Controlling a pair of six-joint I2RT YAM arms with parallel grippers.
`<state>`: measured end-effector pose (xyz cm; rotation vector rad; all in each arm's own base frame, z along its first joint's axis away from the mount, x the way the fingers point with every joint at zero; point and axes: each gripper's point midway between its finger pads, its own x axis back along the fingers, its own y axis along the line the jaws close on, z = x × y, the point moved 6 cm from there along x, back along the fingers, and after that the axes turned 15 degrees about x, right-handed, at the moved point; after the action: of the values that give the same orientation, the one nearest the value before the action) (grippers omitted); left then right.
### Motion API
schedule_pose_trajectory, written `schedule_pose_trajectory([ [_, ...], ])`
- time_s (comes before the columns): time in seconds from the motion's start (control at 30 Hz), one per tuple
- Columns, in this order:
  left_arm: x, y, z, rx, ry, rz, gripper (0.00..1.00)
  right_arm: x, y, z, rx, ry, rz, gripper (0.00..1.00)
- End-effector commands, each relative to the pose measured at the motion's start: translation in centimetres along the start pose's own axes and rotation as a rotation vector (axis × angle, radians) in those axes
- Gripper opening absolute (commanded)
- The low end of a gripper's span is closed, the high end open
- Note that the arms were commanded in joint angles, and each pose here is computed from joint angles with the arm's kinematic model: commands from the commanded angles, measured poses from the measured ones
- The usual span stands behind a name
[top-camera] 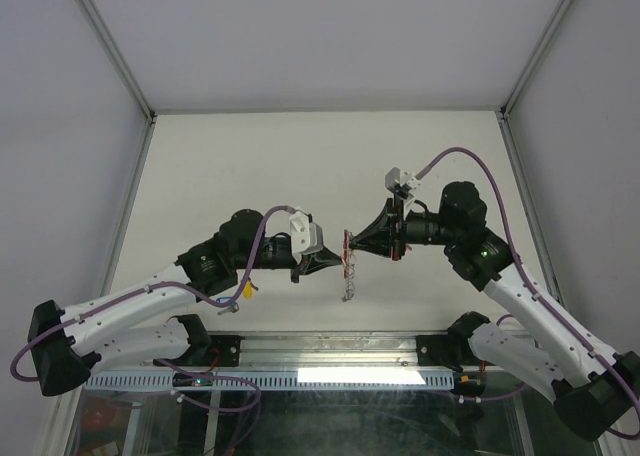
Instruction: Put the keys on the keyring
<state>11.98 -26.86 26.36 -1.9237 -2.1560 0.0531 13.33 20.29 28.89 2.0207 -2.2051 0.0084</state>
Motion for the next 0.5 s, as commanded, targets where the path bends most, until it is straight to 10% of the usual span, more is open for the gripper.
schedule_pose_trajectory([
  [0.0,0.1,-0.5,-2.4,-0.03,-0.071,0.003,0.0,0.5,0.2,-1.8,0.084,-0.069,0.022,0.0],
  [0.47,1.0,2.1,1.9,0.114,-0.018,-0.246,0.0,1.2,0.1,-0.9,0.145,-0.039,0.083,0.0],
])
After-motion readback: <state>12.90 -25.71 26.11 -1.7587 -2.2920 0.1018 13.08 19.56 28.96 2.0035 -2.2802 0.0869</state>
